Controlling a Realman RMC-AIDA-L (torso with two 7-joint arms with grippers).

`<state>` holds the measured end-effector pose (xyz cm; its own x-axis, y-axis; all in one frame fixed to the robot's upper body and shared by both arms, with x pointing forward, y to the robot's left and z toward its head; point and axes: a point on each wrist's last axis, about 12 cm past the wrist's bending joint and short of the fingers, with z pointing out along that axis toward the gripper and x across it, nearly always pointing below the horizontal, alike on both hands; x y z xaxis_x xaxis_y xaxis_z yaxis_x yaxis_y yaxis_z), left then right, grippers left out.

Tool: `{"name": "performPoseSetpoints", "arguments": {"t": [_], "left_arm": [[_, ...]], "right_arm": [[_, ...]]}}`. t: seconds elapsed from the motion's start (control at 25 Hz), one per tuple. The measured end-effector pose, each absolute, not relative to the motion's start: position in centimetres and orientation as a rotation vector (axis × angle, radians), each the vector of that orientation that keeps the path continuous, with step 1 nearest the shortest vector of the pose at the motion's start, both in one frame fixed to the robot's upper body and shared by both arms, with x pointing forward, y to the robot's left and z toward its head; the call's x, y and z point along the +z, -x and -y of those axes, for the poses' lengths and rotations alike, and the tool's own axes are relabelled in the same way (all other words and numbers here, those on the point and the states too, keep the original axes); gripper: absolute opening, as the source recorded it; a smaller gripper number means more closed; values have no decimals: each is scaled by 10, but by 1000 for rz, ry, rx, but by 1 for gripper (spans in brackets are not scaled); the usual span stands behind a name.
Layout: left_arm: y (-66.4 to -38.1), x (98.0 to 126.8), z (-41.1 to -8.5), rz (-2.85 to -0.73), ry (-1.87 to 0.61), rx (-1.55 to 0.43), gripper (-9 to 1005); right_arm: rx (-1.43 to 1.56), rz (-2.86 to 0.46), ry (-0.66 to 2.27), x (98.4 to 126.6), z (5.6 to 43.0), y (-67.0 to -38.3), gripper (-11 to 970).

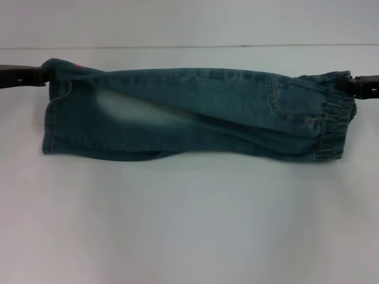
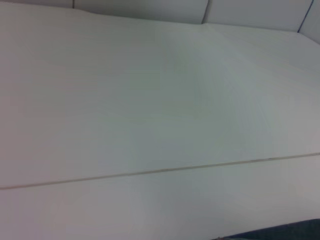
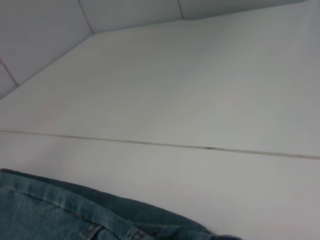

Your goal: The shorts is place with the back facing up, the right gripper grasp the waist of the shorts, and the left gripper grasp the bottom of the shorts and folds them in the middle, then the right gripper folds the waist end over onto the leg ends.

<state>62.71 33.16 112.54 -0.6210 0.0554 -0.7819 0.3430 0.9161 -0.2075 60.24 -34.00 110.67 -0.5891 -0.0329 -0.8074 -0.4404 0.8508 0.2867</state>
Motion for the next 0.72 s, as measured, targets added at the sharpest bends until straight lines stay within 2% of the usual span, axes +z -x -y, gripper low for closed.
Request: {"name": "performPoseSetpoints", "arguments": {"t": [0.72], "left_arm": [[-590,1139,-358,-2200,-272,-482,96]], "right_arm": [[770,-2054,353,1109,334,-584,55]]}}
